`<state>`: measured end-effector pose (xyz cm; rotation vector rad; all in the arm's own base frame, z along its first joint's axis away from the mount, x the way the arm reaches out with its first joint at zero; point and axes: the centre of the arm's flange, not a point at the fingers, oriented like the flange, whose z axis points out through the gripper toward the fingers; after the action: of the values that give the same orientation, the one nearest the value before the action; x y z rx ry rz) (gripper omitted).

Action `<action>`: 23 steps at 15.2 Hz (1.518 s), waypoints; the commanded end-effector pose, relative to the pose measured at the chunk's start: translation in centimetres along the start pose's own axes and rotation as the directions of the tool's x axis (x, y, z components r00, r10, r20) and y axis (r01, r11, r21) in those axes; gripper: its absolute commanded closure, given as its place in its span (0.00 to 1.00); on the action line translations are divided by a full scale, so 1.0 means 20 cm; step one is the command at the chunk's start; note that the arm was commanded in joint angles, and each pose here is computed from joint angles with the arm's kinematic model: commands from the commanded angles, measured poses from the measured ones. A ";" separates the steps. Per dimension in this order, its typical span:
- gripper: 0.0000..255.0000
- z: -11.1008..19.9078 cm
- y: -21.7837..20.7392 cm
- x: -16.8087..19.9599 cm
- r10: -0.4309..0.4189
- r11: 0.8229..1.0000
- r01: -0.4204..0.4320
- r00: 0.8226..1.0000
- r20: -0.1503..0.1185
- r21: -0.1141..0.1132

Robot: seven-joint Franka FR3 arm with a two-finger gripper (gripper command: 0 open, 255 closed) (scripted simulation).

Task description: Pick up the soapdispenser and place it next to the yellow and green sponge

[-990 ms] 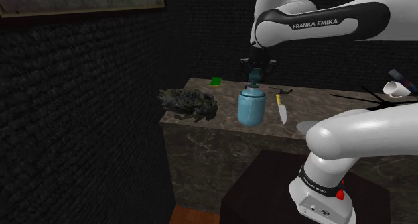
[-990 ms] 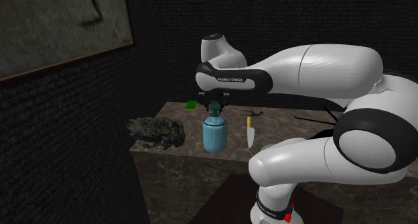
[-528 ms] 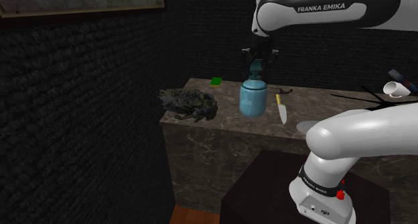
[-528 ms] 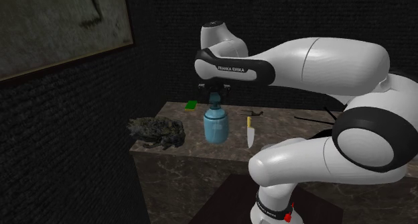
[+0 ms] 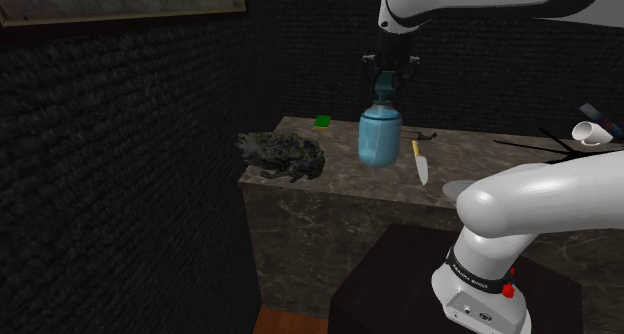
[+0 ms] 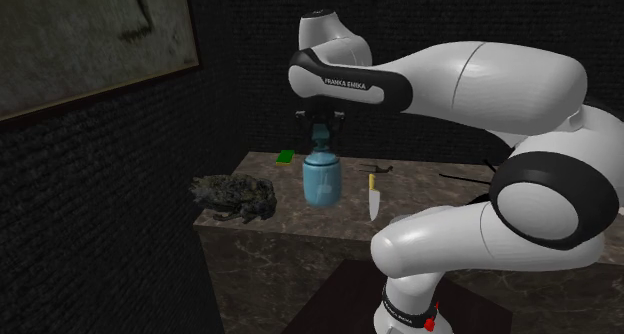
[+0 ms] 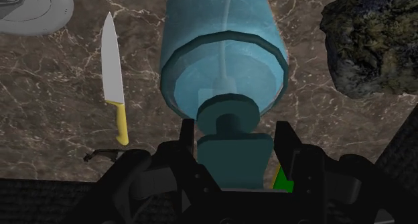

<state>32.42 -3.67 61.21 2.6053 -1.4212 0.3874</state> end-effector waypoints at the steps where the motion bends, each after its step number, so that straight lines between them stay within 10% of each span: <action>1: 1.00 -0.05 0.00 0.02 0.000 1.000 0.000 1.000 -0.001 0.000; 23: 1.00 -0.61 0.01 0.19 0.000 1.000 0.000 1.000 -0.001 0.000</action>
<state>32.38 -3.65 73.30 2.6053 -1.4213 0.3876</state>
